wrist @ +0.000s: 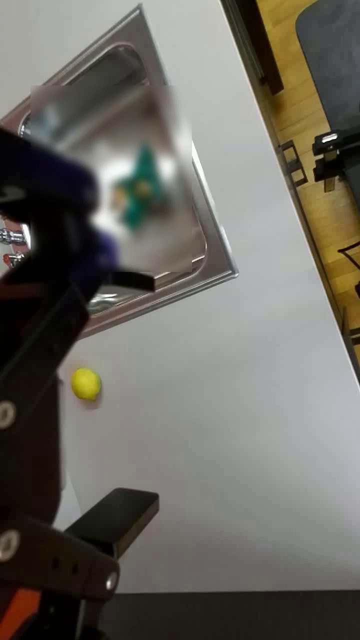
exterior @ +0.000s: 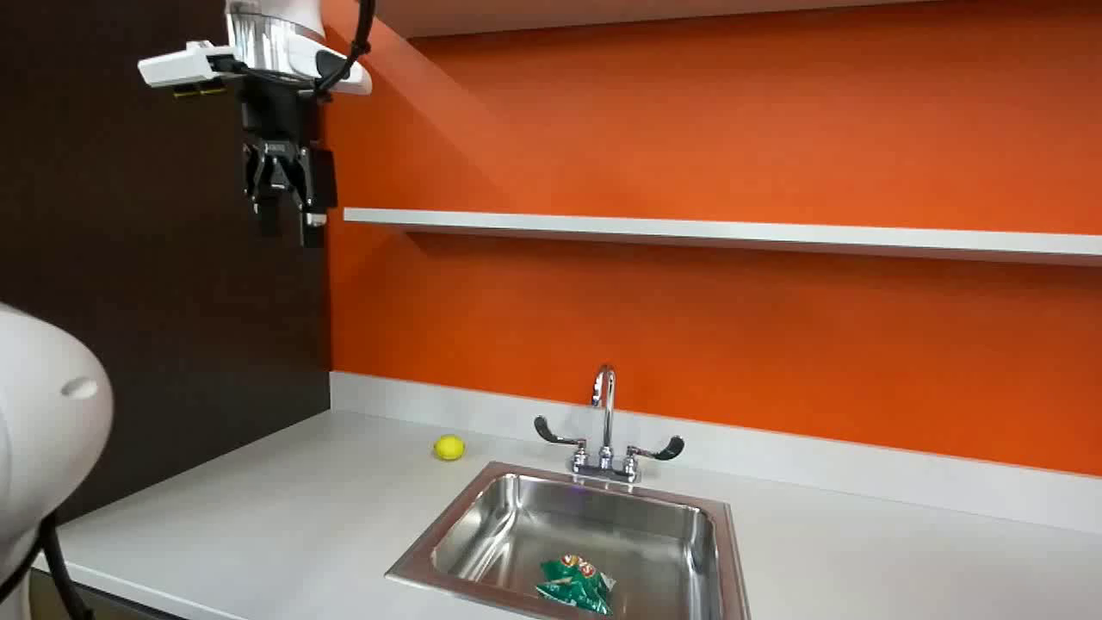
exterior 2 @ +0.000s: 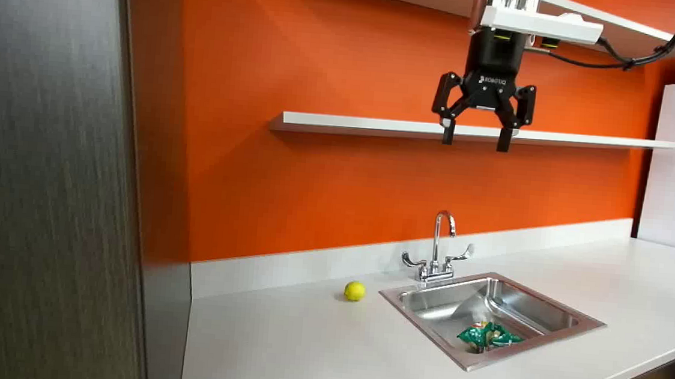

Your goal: Remove the packet from the sink

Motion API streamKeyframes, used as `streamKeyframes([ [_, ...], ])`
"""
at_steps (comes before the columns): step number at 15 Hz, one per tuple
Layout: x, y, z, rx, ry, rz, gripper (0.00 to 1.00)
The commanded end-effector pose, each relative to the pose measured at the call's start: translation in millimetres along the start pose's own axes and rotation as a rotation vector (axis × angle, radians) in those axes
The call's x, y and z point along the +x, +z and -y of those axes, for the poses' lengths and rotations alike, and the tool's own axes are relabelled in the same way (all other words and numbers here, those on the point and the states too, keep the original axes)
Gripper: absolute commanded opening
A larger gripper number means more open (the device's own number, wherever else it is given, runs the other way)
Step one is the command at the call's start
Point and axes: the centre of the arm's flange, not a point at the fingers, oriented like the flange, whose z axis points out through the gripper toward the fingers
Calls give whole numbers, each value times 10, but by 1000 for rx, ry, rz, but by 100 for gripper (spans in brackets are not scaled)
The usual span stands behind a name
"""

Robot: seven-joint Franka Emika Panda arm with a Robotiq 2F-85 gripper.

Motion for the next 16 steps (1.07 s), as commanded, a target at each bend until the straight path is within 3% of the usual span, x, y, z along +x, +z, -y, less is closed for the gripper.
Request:
streamKeyframes([
  [1,0,0,0,0,0,0,100],
  [4,135,100,-65,-16,-34,-5,100],
  [10,466,366,-332,-41,37,-22,100],
  [16,811,821,-829,11,84,20,100],
])
